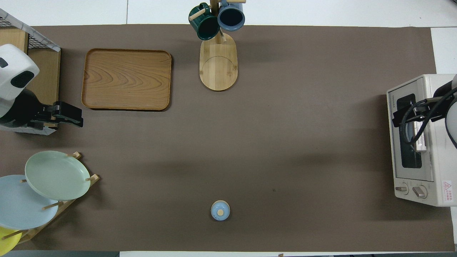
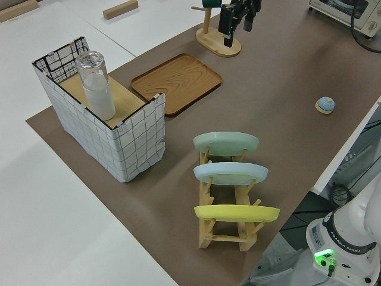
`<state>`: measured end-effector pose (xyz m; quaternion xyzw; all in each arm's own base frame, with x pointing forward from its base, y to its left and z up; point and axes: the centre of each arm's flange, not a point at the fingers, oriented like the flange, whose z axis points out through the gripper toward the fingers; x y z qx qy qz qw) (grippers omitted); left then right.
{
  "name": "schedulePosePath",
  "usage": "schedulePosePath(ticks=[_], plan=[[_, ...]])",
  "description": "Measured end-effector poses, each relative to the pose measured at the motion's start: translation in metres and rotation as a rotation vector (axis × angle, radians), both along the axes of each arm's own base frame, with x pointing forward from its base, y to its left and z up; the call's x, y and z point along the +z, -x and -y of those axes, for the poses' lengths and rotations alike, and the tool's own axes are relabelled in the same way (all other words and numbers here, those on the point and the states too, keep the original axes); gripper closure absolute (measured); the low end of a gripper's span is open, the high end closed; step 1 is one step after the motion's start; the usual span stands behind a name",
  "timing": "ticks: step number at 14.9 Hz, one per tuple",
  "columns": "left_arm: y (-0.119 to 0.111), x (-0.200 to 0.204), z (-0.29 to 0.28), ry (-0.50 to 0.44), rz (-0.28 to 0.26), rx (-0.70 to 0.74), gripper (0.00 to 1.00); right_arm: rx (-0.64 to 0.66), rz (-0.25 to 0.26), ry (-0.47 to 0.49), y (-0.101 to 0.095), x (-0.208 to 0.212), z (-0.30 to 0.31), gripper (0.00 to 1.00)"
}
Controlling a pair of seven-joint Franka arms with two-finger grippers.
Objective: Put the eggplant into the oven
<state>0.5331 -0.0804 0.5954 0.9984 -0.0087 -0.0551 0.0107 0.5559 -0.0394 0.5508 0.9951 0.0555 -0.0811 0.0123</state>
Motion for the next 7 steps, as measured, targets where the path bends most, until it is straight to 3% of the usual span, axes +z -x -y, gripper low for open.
schedulePosePath(ticks=[7], plan=[[0.0, 0.0, 0.0, 0.0, 0.0, 0.0, 0.0, 0.042, 0.029, 0.005, 0.004, 0.029, -0.038, 0.0]])
